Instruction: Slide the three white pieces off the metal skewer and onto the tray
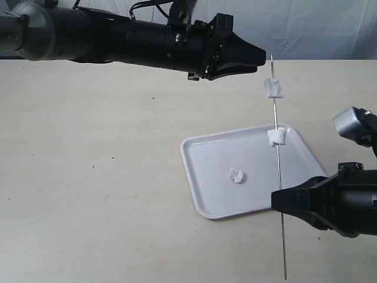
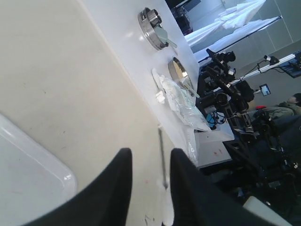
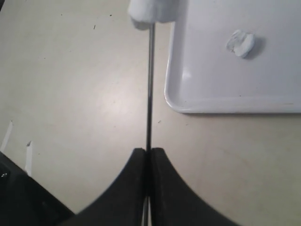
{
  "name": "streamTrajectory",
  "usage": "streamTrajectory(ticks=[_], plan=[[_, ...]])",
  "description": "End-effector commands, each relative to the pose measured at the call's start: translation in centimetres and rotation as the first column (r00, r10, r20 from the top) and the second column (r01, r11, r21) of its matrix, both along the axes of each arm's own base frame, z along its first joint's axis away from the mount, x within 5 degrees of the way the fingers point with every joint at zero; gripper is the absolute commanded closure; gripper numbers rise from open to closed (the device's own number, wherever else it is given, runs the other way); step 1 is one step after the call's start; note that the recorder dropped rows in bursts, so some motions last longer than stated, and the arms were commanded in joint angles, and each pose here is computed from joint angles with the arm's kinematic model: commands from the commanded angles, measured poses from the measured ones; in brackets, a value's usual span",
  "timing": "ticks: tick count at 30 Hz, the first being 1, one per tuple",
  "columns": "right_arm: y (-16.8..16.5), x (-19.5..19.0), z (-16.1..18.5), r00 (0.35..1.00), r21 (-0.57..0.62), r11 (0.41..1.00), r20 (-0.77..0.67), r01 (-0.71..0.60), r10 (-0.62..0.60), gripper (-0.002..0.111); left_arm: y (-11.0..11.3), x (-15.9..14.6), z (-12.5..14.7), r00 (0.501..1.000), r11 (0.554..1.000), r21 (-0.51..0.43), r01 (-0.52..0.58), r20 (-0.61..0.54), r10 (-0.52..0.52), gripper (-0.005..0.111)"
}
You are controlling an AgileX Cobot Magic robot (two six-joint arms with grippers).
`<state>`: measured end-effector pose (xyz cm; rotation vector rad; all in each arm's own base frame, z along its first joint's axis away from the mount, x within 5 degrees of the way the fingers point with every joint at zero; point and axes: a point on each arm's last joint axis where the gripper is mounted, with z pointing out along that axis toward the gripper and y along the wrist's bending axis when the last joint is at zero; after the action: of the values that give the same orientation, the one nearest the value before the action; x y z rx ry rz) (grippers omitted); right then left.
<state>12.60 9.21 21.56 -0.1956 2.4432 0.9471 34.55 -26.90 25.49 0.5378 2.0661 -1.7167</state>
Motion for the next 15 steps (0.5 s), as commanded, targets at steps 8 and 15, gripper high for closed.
streamTrajectory(ticks=[8,15], plan=[[-0.2,0.4,0.1,0.999,-0.013,0.999,0.030,0.032,-0.032,0.109,-1.2,-1.5,0.3,0.996,0.996,0.011,0.091,0.005,-0.091,0.075],[-0.1,0.5,0.5,0.999,-0.005,1.000,0.038,0.028,-0.028,0.109,-1.8,-2.0,0.3,0.993,0.993,0.018,0.115,0.008,-0.115,0.075]])
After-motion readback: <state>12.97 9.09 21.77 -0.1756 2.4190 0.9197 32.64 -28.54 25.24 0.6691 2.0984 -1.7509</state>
